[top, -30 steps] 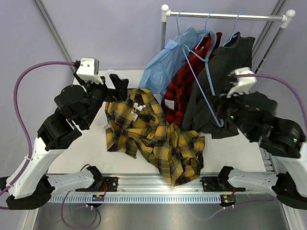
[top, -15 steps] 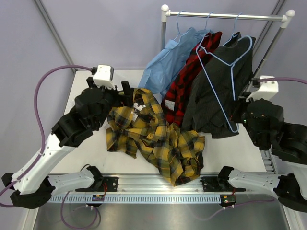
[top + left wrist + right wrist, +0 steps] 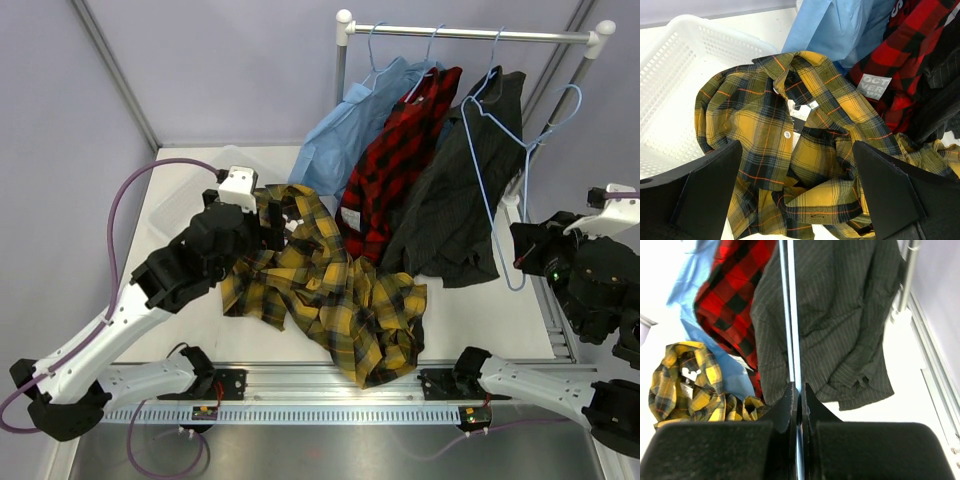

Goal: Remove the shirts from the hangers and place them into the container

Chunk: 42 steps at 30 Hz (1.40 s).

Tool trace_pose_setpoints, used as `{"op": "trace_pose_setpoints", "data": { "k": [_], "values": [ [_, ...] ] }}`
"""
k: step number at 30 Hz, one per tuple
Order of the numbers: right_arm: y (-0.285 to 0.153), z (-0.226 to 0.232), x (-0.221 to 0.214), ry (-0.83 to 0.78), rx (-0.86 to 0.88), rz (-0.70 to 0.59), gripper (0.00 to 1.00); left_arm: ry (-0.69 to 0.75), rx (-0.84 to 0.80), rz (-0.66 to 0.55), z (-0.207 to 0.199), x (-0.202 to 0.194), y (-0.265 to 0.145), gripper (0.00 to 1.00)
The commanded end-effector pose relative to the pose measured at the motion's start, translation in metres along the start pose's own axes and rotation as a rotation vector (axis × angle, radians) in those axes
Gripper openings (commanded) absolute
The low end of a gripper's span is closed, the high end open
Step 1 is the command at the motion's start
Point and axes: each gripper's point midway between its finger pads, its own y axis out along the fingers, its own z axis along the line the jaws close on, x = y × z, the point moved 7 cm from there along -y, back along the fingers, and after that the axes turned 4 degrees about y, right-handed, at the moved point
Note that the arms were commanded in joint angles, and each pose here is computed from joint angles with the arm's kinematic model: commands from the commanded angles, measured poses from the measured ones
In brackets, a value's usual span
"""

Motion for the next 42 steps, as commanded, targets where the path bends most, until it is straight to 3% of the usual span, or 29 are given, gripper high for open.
{"op": "trace_pose_setpoints", "data": {
  "k": [1,12,21,31,42],
  "values": [
    [0.000,0.012,0.015,0.025,0.099,-0.085,0.00,-0.058,-0.019,-0.065,-0.003,0.017,-0.004,0.99],
    [-0.001,0.017,0.054,0.052,0.084,-0.251,0.00,-0.048,-0.034,-0.048,-0.010,0.021,0.004,0.99],
    [0.019,0.024,0.048,-0.031,-0.131,-0.205,0.00,-0.057,-0.024,-0.057,-0.008,0.022,0.003,0.99],
    [0.048,0.047,0.017,-0.033,-0.175,-0.070,0.00,-0.061,-0.024,-0.057,-0.005,0.017,-0.001,0.99],
    [0.098,0.060,0.009,-0.019,-0.207,-0.055,0.00,-0.072,-0.021,-0.048,0.000,0.007,-0.007,0.99]
  ]
}}
